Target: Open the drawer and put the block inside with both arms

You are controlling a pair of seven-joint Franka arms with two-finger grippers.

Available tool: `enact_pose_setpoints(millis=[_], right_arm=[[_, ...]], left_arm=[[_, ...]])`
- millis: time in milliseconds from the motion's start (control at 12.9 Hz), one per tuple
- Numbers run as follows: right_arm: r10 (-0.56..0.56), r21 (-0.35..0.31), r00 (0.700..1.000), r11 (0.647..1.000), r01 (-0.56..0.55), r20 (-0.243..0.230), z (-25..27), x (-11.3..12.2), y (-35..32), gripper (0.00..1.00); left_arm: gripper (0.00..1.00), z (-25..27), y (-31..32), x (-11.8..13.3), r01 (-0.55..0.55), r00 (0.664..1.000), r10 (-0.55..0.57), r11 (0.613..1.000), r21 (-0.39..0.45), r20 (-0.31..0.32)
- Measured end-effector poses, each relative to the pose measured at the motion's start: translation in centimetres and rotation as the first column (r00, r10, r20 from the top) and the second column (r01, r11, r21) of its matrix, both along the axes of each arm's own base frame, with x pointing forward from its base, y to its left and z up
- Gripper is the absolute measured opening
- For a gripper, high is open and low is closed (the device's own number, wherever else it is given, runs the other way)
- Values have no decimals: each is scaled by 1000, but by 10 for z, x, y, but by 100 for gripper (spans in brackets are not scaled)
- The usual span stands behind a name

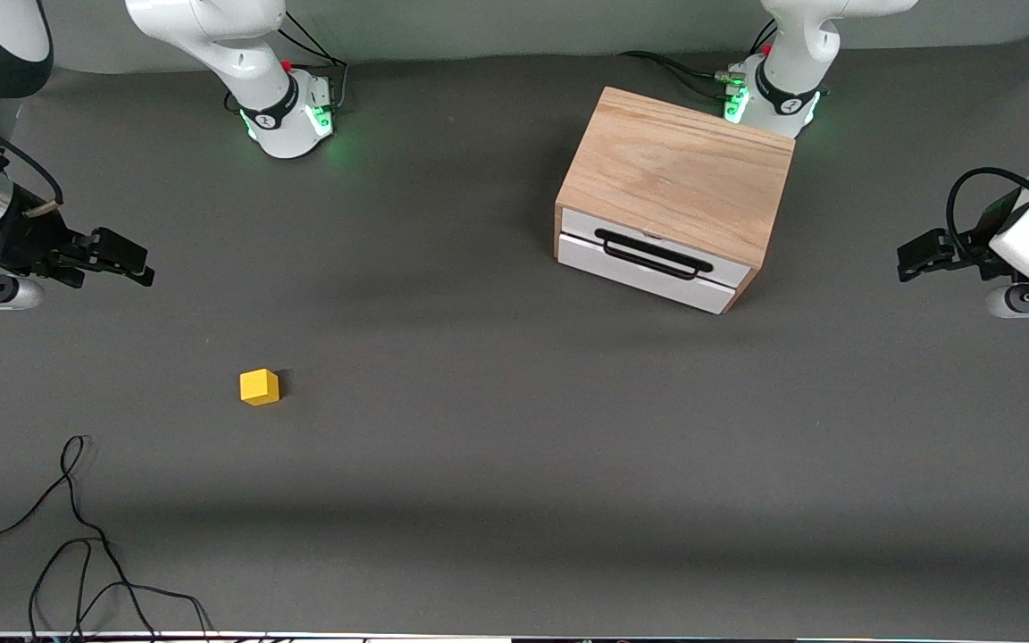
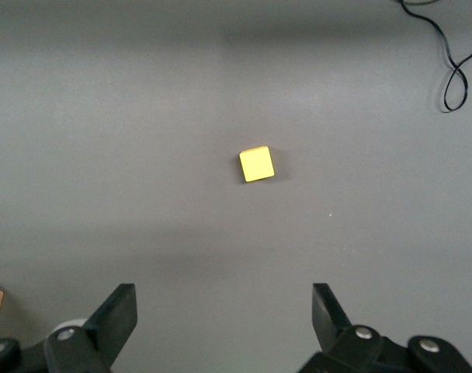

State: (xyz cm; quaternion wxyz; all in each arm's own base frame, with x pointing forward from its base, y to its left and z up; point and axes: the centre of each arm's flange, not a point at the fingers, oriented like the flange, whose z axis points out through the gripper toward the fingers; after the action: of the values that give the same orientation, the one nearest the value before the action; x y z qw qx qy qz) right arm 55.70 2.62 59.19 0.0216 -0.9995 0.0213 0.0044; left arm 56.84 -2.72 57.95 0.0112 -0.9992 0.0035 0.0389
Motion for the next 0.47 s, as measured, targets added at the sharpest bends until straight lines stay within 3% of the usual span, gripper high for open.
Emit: enact_pose_setpoints(millis=[467], right_arm=[[-4,0,1000,1000,4,-2,0,0,-2,100]], left_arm=[[100,0,0,0,1,1000,-1,1000,0,-1]])
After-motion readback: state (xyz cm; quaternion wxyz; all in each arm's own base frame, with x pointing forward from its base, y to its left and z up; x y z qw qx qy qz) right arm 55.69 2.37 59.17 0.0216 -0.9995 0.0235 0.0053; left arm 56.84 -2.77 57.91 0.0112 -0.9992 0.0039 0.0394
